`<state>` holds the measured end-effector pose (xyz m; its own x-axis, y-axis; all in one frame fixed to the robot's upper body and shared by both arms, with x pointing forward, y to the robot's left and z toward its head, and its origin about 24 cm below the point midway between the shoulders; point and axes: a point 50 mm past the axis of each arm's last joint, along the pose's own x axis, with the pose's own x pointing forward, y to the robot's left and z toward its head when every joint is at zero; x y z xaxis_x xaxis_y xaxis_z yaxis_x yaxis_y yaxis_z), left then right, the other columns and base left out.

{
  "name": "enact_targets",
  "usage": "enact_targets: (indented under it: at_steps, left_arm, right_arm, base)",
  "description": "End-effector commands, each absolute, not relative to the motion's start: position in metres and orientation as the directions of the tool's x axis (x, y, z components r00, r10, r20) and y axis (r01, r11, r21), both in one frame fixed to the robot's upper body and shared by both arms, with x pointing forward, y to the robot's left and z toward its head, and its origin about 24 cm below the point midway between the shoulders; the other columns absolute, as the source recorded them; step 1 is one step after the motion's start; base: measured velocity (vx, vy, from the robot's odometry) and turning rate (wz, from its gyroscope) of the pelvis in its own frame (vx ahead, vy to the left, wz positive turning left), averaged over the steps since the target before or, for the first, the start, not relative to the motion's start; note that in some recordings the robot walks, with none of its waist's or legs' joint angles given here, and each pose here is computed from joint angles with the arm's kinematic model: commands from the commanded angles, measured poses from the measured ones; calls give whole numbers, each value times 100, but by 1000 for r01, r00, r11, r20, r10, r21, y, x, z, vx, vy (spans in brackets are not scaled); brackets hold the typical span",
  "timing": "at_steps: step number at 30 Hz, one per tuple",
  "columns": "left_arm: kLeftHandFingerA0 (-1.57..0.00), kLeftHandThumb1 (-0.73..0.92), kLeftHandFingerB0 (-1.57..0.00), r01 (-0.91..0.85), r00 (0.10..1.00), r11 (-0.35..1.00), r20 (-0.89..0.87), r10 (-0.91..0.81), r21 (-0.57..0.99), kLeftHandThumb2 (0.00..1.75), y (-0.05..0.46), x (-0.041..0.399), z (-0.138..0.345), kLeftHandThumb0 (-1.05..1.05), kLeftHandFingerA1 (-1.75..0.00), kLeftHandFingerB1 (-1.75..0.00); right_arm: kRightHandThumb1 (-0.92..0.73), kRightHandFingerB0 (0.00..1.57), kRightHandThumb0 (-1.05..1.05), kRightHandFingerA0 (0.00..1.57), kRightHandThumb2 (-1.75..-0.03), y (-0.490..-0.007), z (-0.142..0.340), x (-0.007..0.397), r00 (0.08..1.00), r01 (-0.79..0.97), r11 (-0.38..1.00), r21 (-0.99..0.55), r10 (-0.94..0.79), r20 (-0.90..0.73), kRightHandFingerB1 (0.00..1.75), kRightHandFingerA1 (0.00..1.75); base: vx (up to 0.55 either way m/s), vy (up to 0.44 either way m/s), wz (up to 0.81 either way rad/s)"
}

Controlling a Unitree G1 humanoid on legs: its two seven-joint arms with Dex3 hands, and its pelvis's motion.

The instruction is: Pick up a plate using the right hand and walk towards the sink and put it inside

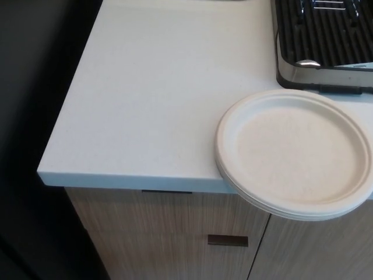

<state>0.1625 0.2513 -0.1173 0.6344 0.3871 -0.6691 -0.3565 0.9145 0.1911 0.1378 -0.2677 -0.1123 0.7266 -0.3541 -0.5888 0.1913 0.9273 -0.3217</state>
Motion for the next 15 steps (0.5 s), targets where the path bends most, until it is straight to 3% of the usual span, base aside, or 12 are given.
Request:
enact_targets:
  at_steps: [1,2,3,4,5,12,15]
  left_arm:
    - [-116,81,-101,-538,696,827,-465,546,165,175,270,171,-97,4,-154,-136]
    - [-112,46,-102,-539,698,827,-465,544,159,175,270,171,-97,6,-159,-144]
    - [-111,45,-100,-538,700,828,-464,543,158,175,270,171,-97,6,-160,-144]
    - [-111,45,-100,-537,700,829,-464,543,160,175,270,171,-97,6,-160,-144]
    - [-110,71,-97,-537,700,828,-463,543,159,172,270,171,-97,6,-152,-134]
    - [-110,79,-96,-545,700,825,-461,546,151,175,268,171,-98,2,-151,-134]
    - [-116,73,-102,-545,695,823,-462,550,160,167,266,168,-99,3,-149,-134]
  right_arm:
    - [-57,67,7,100,-78,-275,-98,143,772,394,872,-289,-485,-411,55,60]
    - [-63,64,2,98,-73,-275,-98,142,769,401,868,-292,-492,-407,56,59]
    - [-62,64,3,98,-74,-276,-98,142,766,407,867,-289,-496,-408,56,59]
    - [-62,64,3,98,-74,-276,-99,142,764,411,866,-284,-497,-412,56,59]
    - [-62,64,3,99,-73,-276,-99,142,764,413,866,-284,-499,-410,56,59]
    - [-63,65,-2,98,-72,-279,-98,138,761,415,861,-295,-506,-407,56,59]
    - [-59,65,-2,98,-75,-285,-97,128,765,416,865,-280,-500,-407,55,58]
  base:
    - [0,0,0]
    - [0,0,0]
    - [0,0,0]
    - [0,0,0]
    - [0,0,0]
    - [0,0,0]
    - [0,0,0]
